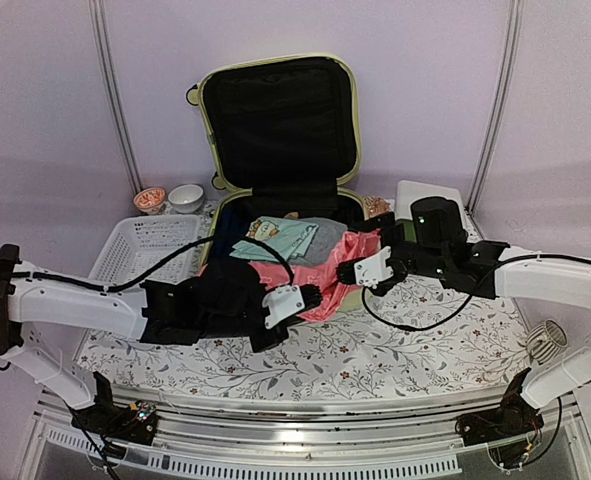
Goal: Open, take out, and arrange the luggage
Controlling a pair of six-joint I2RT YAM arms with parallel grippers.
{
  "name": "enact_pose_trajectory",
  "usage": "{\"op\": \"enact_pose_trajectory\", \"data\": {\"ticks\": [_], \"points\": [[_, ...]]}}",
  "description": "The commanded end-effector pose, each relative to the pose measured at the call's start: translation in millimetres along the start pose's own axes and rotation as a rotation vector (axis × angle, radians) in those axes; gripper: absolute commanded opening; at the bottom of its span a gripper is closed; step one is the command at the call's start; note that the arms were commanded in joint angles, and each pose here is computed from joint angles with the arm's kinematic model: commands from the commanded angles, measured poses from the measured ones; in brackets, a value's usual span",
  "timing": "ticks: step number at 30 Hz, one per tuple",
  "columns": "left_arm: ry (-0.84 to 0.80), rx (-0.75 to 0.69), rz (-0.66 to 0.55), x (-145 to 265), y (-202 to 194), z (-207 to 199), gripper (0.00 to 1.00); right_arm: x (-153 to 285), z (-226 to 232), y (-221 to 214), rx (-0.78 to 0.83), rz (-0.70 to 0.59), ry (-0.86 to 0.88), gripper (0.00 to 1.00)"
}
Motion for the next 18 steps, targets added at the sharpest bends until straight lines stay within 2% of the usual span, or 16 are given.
{"op": "enact_pose_trajectory", "data": {"ticks": [1, 7, 13, 14, 15, 18], "points": [[-0.019, 0.001, 0.018, 7, -8, -13, 0.00, -2, -15, 15, 0.101, -0.018, -0.013, 0.99], [-0.002, -0.004, 0.029, 9, -13, -14, 0.00, -13, 15, 22, 0.120, 0.013, 0.239, 0.99], [0.021, -0.007, 0.035, 16, -20, -14, 0.00, -10, 31, 35, 0.131, 0.017, 0.371, 0.99], [0.032, -0.007, 0.038, 18, -21, -12, 0.00, -11, 33, 37, 0.133, 0.022, 0.395, 0.94], [0.040, -0.004, 0.038, 19, -22, -11, 0.00, -10, 38, 37, 0.135, 0.033, 0.424, 0.85], [0.077, -0.007, 0.017, 26, -21, -6, 0.00, -3, 49, 36, 0.102, 0.049, 0.477, 0.53]]}}
Point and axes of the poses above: each gripper's point midway between its finger pads, its own x axis back along the fingers, its own z axis along the line the jaws close on, y = z × x, the point moved 3 cm from there along x, back along the fingers, and after that the axes turned 4 degrees about -x, right-handed, at the moved point
